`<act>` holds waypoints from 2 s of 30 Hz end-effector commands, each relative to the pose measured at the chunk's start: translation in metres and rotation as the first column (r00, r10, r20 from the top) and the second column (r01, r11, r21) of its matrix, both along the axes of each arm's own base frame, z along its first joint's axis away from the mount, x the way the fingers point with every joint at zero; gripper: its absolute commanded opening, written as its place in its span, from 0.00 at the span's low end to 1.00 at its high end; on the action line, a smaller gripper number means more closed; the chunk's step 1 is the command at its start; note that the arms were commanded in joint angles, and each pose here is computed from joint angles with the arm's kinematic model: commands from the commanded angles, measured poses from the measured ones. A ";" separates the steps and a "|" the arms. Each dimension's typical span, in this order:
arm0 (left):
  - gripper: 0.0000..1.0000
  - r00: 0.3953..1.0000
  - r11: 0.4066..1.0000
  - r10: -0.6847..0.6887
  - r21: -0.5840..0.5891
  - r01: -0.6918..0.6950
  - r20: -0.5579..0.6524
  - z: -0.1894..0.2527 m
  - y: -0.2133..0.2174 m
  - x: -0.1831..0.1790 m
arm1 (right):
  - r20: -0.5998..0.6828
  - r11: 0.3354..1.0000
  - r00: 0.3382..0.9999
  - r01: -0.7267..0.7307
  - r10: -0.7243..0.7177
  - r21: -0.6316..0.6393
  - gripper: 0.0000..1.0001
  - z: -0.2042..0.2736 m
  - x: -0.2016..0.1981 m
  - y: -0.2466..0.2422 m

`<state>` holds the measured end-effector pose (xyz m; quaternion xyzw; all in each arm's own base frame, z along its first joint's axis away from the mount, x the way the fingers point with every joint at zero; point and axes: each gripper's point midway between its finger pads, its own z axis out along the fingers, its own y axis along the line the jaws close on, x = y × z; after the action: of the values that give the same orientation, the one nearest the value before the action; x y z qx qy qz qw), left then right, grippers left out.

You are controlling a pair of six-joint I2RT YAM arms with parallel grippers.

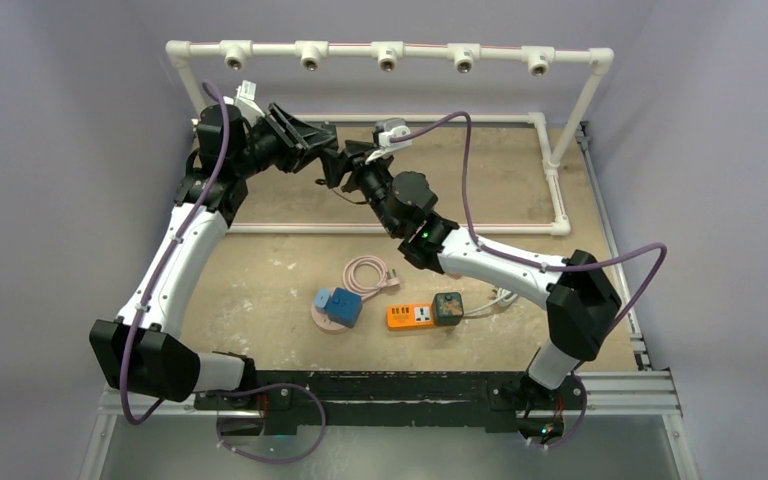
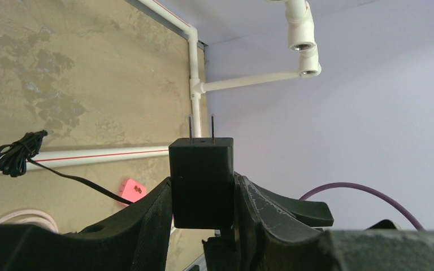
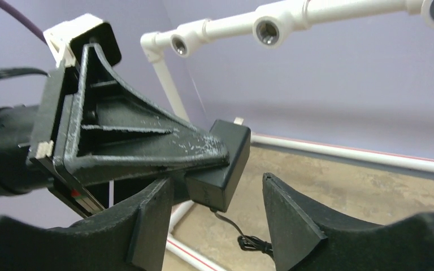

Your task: Insert the plug

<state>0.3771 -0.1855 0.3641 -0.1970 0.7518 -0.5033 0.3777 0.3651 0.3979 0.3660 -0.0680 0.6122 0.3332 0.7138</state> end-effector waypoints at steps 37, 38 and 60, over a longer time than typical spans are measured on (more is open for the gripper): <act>0.99 -0.032 0.647 -0.725 0.664 -0.374 0.688 0.094 0.001 -0.121 | -0.373 0.964 0.923 0.006 0.097 0.267 0.00 0.059 -0.035 -0.039; 0.99 -0.088 0.622 -0.761 0.686 -0.377 0.642 0.088 -0.003 -0.127 | -0.389 0.955 0.912 -0.011 0.131 0.296 0.00 0.061 -0.037 -0.035; 0.80 -0.284 0.232 -0.959 0.597 -0.768 0.008 0.029 0.004 -0.108 | -0.585 0.890 0.678 -0.257 0.444 0.378 0.00 0.054 -0.088 -0.029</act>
<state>0.2756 -0.1783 0.3959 0.7214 0.2615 0.0452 0.6396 0.2998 0.3730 0.3746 0.0387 0.7807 0.4881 0.3884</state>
